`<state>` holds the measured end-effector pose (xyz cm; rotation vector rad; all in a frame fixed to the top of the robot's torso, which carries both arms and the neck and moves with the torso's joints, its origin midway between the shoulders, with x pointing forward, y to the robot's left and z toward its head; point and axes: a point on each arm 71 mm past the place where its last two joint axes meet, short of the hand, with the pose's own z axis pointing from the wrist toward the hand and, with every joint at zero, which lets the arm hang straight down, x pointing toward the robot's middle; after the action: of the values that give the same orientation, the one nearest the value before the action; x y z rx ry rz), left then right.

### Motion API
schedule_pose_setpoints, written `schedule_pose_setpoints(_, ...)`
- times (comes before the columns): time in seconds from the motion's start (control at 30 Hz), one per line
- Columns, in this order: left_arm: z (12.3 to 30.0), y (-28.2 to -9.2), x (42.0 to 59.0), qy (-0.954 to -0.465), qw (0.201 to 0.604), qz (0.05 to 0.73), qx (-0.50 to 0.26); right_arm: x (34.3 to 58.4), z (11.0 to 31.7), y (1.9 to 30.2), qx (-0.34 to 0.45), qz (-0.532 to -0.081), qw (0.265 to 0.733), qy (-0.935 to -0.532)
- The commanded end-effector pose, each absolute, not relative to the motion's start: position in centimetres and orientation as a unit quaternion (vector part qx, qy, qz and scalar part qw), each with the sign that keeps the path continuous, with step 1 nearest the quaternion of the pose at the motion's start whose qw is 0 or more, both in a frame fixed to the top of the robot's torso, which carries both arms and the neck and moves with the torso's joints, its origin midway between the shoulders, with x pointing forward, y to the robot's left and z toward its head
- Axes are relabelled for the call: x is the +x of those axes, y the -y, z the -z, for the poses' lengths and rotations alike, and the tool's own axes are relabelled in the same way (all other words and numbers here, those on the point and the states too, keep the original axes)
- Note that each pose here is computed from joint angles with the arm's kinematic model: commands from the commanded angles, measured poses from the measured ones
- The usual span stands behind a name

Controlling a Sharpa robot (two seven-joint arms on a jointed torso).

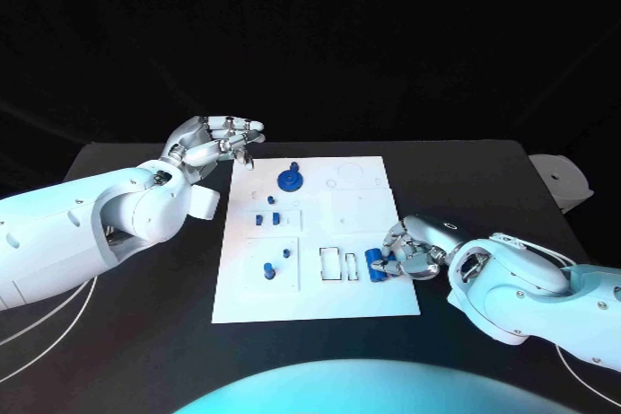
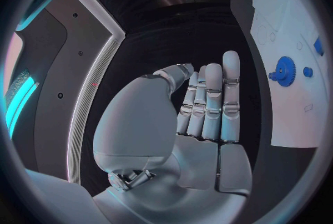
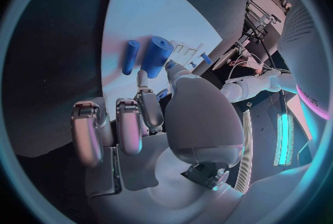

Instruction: Assemble the parts on the task board

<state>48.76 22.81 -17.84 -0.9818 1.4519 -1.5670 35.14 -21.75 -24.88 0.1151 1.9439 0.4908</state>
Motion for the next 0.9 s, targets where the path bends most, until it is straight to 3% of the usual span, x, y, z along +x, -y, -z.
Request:
schedule_pose_setpoints(0.03, 17.7, -22.7, 48.7, -0.566, 0.384, 0.622, -0.382, 35.1, 25.2, 21.4, 0.031, -0.199, 0.534, -0.821)
schedule_pose_setpoints(0.57, 17.7, -22.6, 48.6, -0.567, 0.381, 0.623, -0.381, 35.0, 26.8, 19.9, -0.005, -0.191, 0.530, -0.826)
schedule_pose_setpoints(0.9, 17.7, -22.6, 48.6, -0.568, 0.380, 0.623, -0.382, 35.0, 26.8, 19.7, 0.003, -0.195, 0.545, -0.816)
